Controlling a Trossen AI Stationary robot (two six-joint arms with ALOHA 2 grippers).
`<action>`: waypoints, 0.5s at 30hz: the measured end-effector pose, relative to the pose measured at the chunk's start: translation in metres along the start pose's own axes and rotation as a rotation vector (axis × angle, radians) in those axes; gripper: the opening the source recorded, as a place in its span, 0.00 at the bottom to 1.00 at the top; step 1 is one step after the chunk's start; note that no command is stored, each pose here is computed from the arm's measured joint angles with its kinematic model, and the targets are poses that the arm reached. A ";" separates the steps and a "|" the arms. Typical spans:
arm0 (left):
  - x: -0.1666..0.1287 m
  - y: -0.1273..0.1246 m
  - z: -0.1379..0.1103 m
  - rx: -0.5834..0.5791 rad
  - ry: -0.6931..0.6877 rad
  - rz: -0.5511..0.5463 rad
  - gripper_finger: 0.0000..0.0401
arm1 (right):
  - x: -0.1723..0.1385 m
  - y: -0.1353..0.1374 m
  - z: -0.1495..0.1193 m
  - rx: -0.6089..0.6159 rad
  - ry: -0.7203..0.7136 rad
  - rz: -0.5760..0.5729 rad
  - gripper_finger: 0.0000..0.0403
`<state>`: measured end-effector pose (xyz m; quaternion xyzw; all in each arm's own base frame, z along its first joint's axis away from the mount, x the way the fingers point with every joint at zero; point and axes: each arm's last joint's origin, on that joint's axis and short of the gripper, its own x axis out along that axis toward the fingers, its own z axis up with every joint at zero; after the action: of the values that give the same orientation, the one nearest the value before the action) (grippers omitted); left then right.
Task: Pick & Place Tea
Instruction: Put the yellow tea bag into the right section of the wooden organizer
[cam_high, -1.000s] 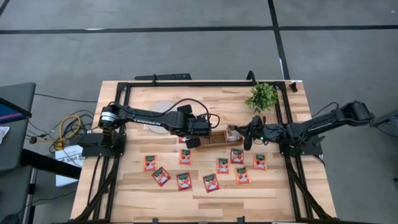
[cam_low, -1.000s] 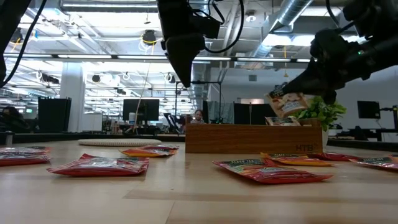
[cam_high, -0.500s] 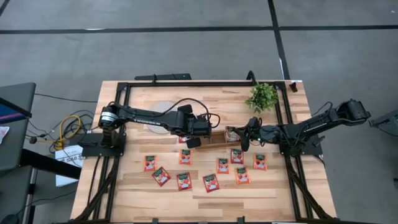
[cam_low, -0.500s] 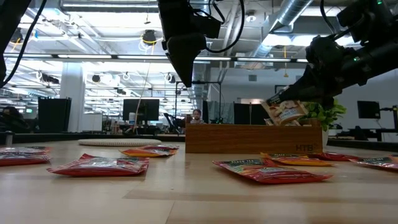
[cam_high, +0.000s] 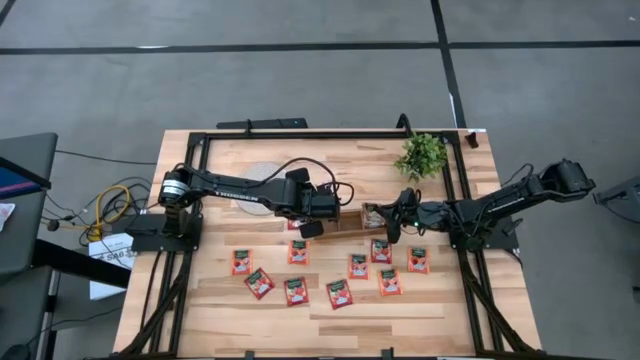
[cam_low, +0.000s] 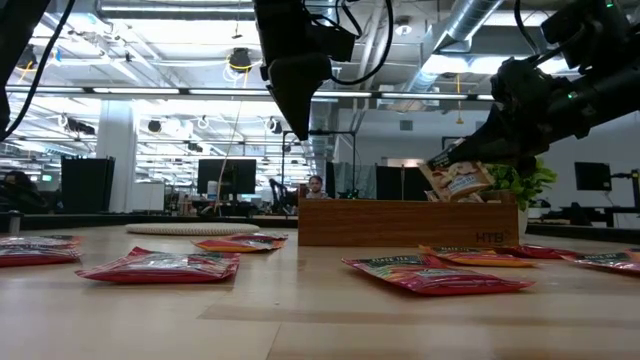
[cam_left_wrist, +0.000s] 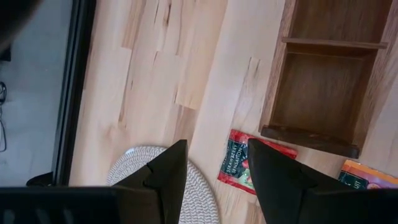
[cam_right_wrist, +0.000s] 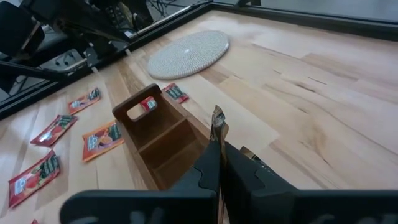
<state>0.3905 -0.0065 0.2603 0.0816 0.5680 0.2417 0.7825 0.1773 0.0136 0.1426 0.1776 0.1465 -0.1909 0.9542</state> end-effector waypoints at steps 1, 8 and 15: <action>0.000 0.000 0.000 0.000 0.000 0.000 0.40 | 0.000 0.000 0.000 0.000 -0.001 -0.002 0.00; 0.000 0.000 0.000 0.010 -0.001 0.000 0.40 | 0.001 -0.003 0.001 0.006 -0.013 -0.031 0.01; 0.000 0.000 0.000 0.009 -0.003 -0.001 0.40 | 0.002 -0.005 0.002 0.011 -0.016 -0.043 0.16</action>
<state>0.3908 -0.0065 0.2603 0.0852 0.5680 0.2388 0.7830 0.1775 0.0074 0.1426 0.1782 0.1416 -0.2136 0.9500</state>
